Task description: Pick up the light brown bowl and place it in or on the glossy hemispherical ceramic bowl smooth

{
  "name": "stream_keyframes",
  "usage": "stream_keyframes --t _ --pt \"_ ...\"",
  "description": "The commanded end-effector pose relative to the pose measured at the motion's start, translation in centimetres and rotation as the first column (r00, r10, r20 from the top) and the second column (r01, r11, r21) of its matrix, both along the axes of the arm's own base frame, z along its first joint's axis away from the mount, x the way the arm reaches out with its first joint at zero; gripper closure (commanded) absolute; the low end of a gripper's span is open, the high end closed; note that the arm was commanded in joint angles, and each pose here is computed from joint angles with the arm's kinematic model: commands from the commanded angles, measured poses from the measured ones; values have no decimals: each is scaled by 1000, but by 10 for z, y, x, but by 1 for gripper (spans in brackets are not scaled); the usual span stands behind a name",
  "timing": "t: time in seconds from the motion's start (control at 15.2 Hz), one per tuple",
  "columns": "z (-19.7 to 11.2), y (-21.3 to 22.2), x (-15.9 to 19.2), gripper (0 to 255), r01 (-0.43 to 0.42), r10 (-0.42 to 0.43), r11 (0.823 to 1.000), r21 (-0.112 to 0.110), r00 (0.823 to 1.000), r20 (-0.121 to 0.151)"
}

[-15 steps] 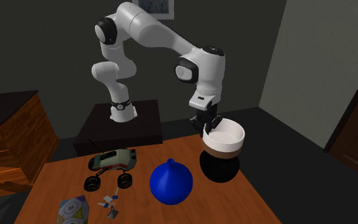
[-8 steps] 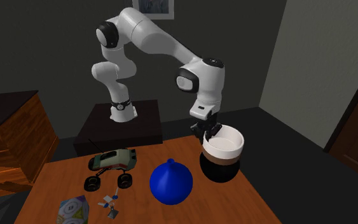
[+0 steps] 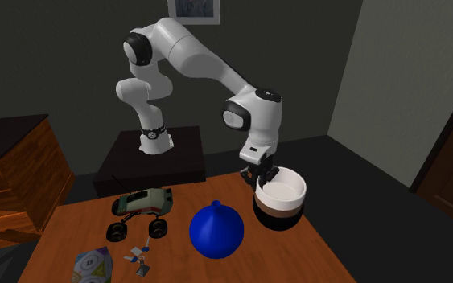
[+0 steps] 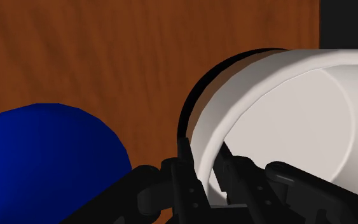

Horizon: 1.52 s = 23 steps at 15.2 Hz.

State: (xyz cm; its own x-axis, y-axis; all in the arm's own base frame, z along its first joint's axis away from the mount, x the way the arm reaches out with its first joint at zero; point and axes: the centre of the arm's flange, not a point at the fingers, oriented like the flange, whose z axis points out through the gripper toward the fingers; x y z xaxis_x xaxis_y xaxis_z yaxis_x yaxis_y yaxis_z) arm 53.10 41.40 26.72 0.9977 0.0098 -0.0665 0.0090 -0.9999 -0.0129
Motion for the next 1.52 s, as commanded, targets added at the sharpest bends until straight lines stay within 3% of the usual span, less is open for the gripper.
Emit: stream_keyframes --t 0.0,0.53,0.59,0.92,1.19,1.45 --pt "-11 1 0 255 0 0 1000 1 1000 1" --pt "-11 1 0 255 0 0 1000 1 1000 1" --pt "-11 1 0 0 0 0 1000 1 1000 1" --pt "-11 1 0 0 0 0 1000 1 1000 1" --pt "39 0 3 0 0 0 1000 1 1000 1" --pt "39 0 3 0 0 0 1000 1 1000 1"
